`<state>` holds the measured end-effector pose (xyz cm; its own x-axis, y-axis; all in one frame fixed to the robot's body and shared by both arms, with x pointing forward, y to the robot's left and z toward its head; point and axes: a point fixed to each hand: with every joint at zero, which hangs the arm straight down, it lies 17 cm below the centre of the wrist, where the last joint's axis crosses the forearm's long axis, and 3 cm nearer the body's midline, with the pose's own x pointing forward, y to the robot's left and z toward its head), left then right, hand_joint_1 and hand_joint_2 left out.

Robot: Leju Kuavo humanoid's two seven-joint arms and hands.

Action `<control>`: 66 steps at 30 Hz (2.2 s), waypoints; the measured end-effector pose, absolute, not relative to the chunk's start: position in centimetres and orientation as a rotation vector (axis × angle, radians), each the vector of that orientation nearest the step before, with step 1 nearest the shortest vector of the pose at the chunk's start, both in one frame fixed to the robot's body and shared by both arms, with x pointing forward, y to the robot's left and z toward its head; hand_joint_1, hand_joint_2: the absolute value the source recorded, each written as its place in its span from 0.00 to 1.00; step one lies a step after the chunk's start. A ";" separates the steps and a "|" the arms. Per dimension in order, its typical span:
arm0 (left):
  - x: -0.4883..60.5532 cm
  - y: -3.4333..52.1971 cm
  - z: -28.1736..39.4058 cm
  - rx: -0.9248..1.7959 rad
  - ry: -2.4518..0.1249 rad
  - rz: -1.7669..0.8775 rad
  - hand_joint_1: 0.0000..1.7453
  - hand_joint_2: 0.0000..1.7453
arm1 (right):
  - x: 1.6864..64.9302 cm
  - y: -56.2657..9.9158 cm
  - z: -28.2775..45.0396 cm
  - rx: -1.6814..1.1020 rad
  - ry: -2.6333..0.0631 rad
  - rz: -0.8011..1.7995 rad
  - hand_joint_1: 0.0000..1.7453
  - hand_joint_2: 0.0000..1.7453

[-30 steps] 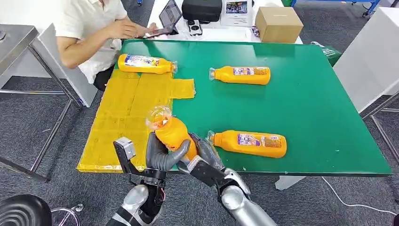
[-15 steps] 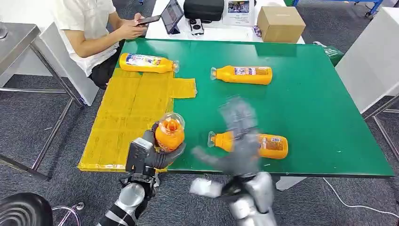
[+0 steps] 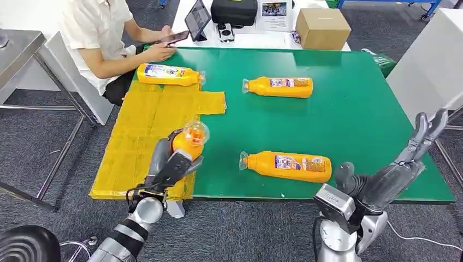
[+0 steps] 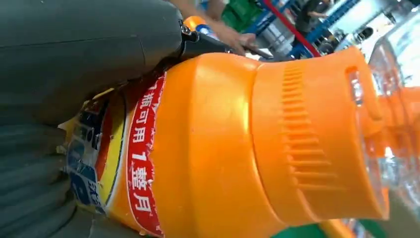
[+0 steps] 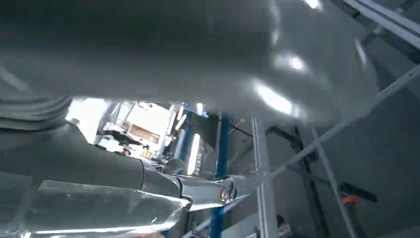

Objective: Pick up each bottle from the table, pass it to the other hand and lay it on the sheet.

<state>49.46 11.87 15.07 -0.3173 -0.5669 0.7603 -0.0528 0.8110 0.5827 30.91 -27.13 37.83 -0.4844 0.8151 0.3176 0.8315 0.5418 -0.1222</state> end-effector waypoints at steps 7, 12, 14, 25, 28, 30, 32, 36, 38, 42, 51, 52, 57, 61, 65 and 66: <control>50.7 12.1 14.4 0.501 -1.803 -0.600 1.00 1.00 | 30.9 -27.1 37.7 -1.344 -2.443 -0.079 0.00 0.00; 53.1 11.8 12.1 0.645 -1.647 -0.877 1.00 1.00 | 31.1 -27.4 37.2 -1.269 -2.444 -0.142 0.00 0.00; 54.0 11.6 10.8 0.681 -1.572 -1.013 1.00 1.00 | 31.4 -27.1 36.7 -1.242 -2.441 -0.142 0.00 0.00; 54.2 13.5 3.2 0.717 -1.179 -1.344 1.00 1.00 | 32.9 -24.5 34.4 -1.097 -2.432 -0.091 0.00 0.00; 54.3 14.3 2.6 0.707 -1.136 -1.339 0.35 1.00 | 33.3 -23.8 33.7 -1.061 -2.430 -0.073 0.00 0.00; 54.3 14.6 2.4 0.692 -1.119 -1.330 0.14 1.00 | 33.6 -23.3 33.3 -1.040 -2.428 -0.064 0.00 0.00; 54.3 14.8 2.1 0.663 -1.108 -1.309 0.00 1.00 | 33.8 -23.0 33.0 -1.022 -2.425 -0.055 0.00 0.00; 54.2 15.1 1.7 0.615 -1.094 -1.275 0.00 1.00 | 34.1 -22.5 32.3 -0.999 -2.418 -0.037 0.00 0.00; 54.3 15.1 1.7 0.594 -1.103 -1.250 0.00 1.00 | 34.3 -22.3 32.0 -0.990 -2.415 -0.028 0.00 0.00; 54.3 15.0 1.9 0.563 -1.129 -1.215 0.00 1.00 | 34.4 -22.1 31.6 -0.982 -2.409 -0.017 0.00 0.00; 54.2 12.1 4.1 0.415 -1.347 -1.104 0.00 1.00 | 34.6 -22.0 31.0 -0.968 -2.399 -0.006 0.00 0.00; 54.0 11.3 4.7 0.392 -1.397 -1.091 0.00 1.00 | 34.7 -21.9 31.0 -0.966 -2.400 -0.002 0.00 0.00; 53.2 8.7 7.3 0.387 -1.562 -1.068 0.00 1.00 | 34.6 -21.9 30.6 -0.968 -2.394 0.013 0.00 0.00; 52.5 7.2 9.4 0.399 -1.654 -1.058 0.00 1.00 | 34.5 -21.8 30.4 -0.971 -2.390 0.027 0.00 0.00; 51.2 5.1 12.8 0.450 -1.791 -1.074 0.00 1.00 | 34.4 -21.8 30.1 -0.975 -2.383 0.040 0.00 0.00; 50.8 4.6 13.5 0.450 -1.818 -1.074 0.00 1.00 | 34.3 -21.8 30.0 -0.976 -2.381 0.041 0.00 0.00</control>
<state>50.82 4.63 13.54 -0.4877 -0.6868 0.5389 0.1406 0.5475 0.8249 34.35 -21.80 30.02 -0.5781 0.6552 0.4864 0.6378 0.7346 -0.2314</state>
